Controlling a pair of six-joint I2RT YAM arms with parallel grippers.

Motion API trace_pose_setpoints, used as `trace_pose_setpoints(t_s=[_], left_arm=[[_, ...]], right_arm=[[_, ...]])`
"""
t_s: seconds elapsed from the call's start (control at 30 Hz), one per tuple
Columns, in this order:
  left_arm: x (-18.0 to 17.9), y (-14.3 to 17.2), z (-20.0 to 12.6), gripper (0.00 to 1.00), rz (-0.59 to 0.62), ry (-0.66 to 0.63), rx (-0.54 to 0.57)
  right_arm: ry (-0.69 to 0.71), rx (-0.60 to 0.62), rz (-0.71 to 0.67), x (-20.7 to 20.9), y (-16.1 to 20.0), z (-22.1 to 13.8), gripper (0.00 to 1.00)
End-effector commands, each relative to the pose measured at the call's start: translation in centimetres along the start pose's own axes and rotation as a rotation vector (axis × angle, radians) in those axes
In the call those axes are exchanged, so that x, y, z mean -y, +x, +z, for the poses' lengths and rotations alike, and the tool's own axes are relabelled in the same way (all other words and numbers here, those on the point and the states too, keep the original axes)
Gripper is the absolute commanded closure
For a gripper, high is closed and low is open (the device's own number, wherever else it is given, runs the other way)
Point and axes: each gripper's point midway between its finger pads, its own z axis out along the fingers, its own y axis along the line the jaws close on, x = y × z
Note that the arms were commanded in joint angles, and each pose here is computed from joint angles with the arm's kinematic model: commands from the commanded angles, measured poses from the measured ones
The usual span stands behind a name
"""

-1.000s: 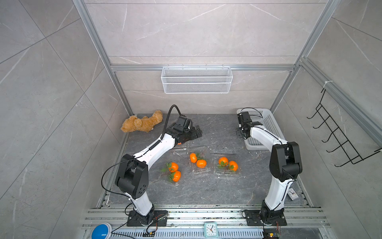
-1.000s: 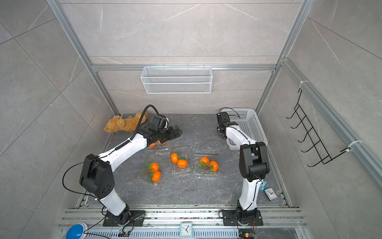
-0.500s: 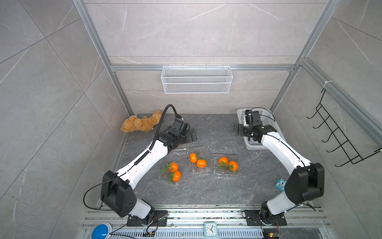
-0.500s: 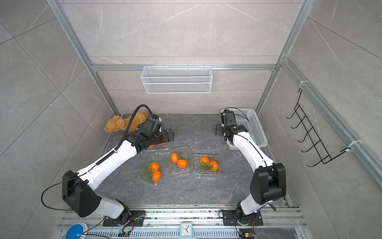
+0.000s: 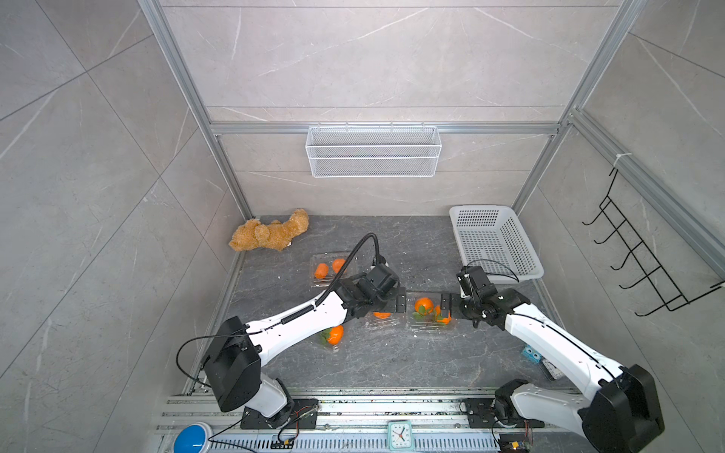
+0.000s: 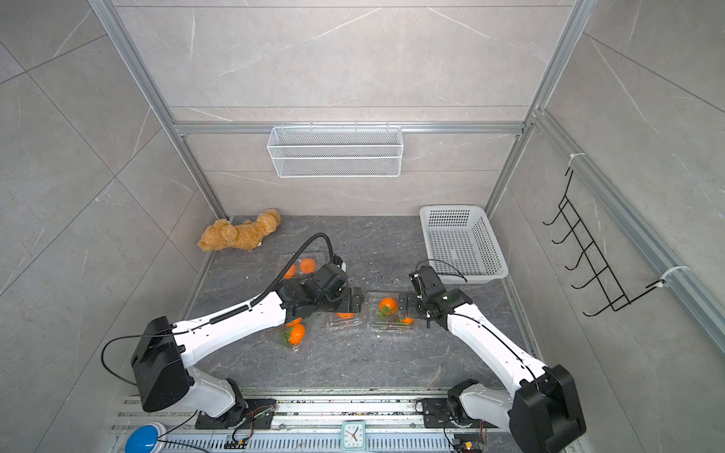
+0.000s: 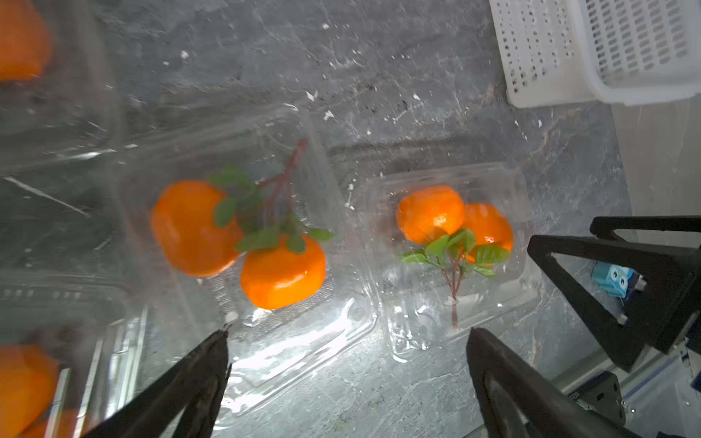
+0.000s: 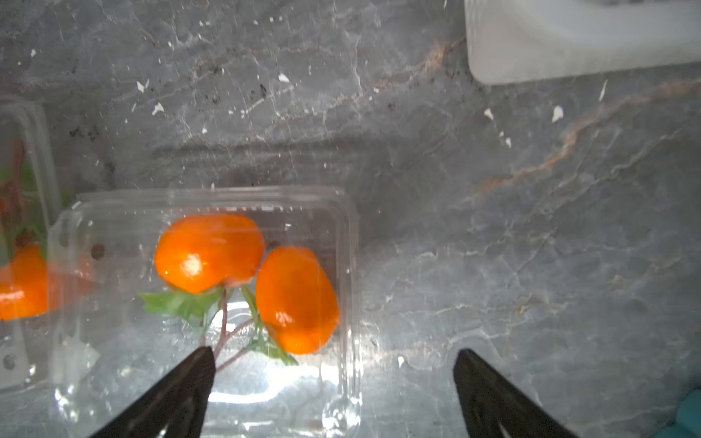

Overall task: Take oranges out of containers
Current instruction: Move the packing box to the center of the board.

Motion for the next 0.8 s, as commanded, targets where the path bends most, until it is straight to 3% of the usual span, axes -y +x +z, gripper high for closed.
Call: trace_pose_setpoints(t_s=[0.0, 0.17, 0.37, 0.47, 0.6, 0.77], left_arm=[[1.9, 0.0, 0.7, 0.00, -0.031, 0.056, 0.005], [1.3, 1.0, 1.5, 0.00, -0.052, 0.047, -0.016], [-0.5, 1.6, 0.7, 0.00, -0.044, -0.006, -0.013], [-2.2, 1.8, 0.5, 0.00, -0.054, -0.063, -0.026], [-5.4, 2.0, 0.5, 0.00, -0.152, -0.085, -0.066], [-9.4, 0.6, -1.2, 0.00, -0.223, -0.125, -0.018]], right_arm=[[-0.046, -0.053, 0.073, -0.5, 2.7, 0.7, 0.00], [-0.128, -0.079, 0.098, -2.8, 4.3, 2.7, 0.00], [-0.202, -0.075, 0.136, -6.3, 3.9, 3.7, 0.00], [-0.246, -0.067, 0.167, -8.4, 3.4, 4.0, 0.00], [-0.288, -0.053, 0.174, -11.7, 2.4, 4.2, 0.00], [-0.297, -0.036, 0.147, -15.2, 0.6, 4.8, 0.00]])
